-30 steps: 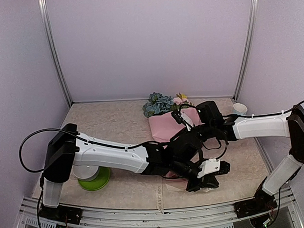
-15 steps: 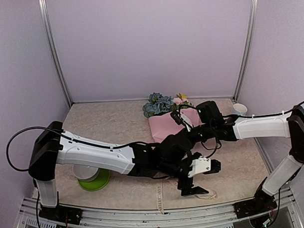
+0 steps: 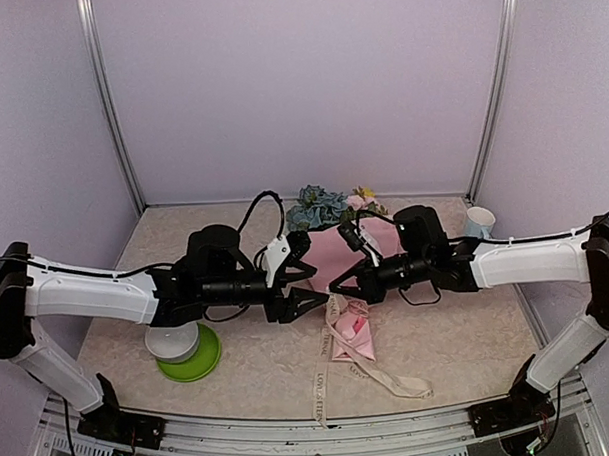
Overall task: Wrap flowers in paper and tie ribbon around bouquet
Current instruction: Cross the half-tied ribbon over the folded bouquet.
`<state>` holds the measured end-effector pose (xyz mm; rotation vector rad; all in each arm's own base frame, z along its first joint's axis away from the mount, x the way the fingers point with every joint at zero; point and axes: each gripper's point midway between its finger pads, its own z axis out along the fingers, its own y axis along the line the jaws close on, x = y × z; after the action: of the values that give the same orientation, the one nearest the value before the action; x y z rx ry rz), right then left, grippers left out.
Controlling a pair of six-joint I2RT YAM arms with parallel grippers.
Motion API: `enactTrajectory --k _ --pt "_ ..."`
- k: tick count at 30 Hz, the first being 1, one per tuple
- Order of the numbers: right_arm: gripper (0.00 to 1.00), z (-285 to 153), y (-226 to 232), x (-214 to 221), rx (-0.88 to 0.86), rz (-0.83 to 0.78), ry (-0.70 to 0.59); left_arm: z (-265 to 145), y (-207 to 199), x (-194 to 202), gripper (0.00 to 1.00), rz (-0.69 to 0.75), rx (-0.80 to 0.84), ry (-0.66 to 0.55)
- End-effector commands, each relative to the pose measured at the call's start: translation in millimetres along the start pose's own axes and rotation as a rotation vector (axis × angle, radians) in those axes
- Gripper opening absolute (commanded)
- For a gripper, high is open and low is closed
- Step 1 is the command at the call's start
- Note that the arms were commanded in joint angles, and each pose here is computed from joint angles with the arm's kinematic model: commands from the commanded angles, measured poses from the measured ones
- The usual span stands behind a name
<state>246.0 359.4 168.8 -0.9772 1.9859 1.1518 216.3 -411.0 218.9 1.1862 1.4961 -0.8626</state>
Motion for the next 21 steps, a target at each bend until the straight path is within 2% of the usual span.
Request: enactTrajectory --k 1,5,9,13,19,21 --pt "0.0 8 22 -12 -0.04 -0.012 -0.049 7 10 26 0.67 -0.038 -0.026 0.03" --pt "0.0 17 27 -18 -0.073 0.009 -0.077 15 23 39 0.65 -0.074 -0.065 0.035" --pt "0.0 24 31 -19 -0.093 0.023 -0.078 18 24 41 0.56 -0.105 -0.04 -0.008" --pt "0.0 27 27 -17 -0.08 0.038 -0.073 27 24 52 0.3 -0.128 -0.024 0.009" --pt "0.0 26 24 -17 -0.061 0.052 -0.083 30 16 55 0.28 -0.146 0.042 -0.003" --pt "0.0 26 24 -18 -0.059 0.05 -0.085 29 16 54 0.33 -0.153 0.05 -0.003"
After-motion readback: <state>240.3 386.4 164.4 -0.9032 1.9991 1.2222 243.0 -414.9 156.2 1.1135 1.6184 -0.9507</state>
